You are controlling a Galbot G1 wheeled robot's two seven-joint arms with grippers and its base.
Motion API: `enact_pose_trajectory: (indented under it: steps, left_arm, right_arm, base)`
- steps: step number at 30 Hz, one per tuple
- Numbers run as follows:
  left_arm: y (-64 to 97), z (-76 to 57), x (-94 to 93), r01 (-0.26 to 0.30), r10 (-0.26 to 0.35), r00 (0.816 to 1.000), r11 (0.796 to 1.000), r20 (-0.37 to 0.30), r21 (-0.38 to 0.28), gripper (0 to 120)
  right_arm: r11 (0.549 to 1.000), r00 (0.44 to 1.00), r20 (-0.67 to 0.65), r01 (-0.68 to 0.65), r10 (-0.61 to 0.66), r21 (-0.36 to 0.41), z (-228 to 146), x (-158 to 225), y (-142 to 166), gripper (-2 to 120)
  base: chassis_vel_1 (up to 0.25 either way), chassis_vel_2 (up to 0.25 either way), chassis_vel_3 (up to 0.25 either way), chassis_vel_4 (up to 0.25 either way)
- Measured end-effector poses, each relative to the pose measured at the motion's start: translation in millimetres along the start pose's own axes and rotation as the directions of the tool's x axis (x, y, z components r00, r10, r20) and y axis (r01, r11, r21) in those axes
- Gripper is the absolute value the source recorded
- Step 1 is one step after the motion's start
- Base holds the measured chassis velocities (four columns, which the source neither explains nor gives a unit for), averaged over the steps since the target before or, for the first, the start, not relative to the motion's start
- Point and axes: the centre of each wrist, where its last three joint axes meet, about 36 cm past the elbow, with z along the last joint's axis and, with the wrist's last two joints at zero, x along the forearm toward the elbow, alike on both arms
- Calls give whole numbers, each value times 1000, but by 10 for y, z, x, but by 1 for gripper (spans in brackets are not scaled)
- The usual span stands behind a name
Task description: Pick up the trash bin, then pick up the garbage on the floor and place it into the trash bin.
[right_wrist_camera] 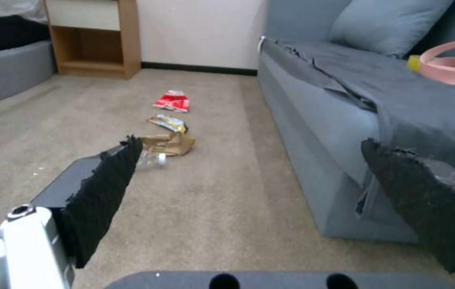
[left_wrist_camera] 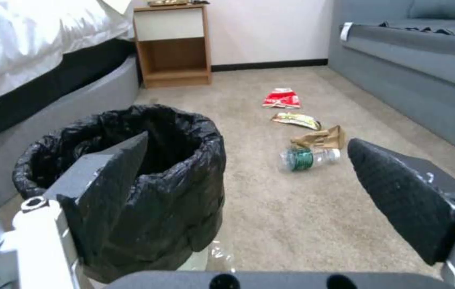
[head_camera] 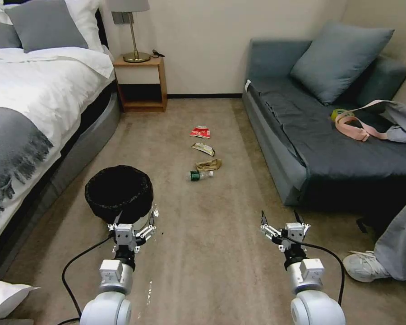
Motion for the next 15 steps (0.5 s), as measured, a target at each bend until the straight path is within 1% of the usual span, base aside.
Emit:
enact_pose_trajectory:
  steps: [15]
  left_arm:
    - [0,3,0,0,0,1000,1000,-1,0,100]
  right_arm:
    - [1000,1000,-1,0,0,-1,3,0,0,100]
  base:
    - [0,0,0,0]
